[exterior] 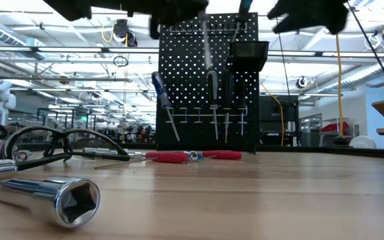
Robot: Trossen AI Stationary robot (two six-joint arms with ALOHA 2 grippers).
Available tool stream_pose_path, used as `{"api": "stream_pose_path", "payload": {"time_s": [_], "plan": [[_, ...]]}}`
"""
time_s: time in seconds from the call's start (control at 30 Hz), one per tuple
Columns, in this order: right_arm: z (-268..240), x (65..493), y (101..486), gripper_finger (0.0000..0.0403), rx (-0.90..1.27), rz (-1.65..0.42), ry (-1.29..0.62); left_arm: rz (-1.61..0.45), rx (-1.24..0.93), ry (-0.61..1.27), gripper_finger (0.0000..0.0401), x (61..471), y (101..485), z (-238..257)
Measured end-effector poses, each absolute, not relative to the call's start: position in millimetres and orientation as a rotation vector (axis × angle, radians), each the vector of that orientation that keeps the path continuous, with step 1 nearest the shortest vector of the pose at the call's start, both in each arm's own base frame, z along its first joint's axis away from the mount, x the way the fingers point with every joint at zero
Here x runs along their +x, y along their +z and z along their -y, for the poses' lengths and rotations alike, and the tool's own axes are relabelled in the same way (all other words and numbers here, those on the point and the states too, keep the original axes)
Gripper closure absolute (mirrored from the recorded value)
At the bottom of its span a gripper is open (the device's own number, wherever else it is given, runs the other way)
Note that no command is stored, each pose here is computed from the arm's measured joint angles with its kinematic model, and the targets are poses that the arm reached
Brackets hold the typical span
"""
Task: Hang tools onto peg board
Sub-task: Hang the gray socket screwdriver onto the peg board
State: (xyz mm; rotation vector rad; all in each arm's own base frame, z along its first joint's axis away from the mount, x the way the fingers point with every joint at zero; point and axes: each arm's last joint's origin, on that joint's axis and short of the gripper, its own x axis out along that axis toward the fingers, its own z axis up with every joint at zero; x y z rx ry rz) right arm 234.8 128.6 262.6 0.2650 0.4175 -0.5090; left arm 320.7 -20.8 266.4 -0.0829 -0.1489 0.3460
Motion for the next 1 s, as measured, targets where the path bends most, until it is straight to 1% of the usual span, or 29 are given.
{"api": "stream_pose_path", "payload": {"time_s": [0.07, 0.13, 0.33, 0.43, 0.6, 0.8, 1.0], "plan": [[-128, 229, 260, 0.0233, 0.267, -0.411, -0.566, 0.153, -0.046, 0.484, 0.0315, 319, 268, 10], [-126, 225, 258, 0.0233, 0.268, -0.417, -0.598, 0.153, -0.034, 0.579, 0.0315, 319, 268, -2], [-125, 223, 256, 0.0234, 0.272, -0.421, -0.619, 0.183, -0.038, 0.717, 0.0315, 317, 268, -43], [-125, 223, 257, 0.0234, 0.267, -0.409, -0.628, 0.198, -0.04, 0.746, 0.0315, 314, 269, -61], [-125, 223, 257, 0.0234, 0.265, -0.406, -0.63, 0.218, -0.032, 0.741, 0.0315, 314, 268, -80], [-124, 223, 257, 0.0234, 0.255, -0.387, -0.647, 0.227, -0.012, 0.733, 0.0315, 325, 251, -85], [-124, 223, 257, 0.0234, 0.256, -0.387, -0.647, 0.21, 0.03, 0.777, 0.0315, 334, 230, -89]]}}
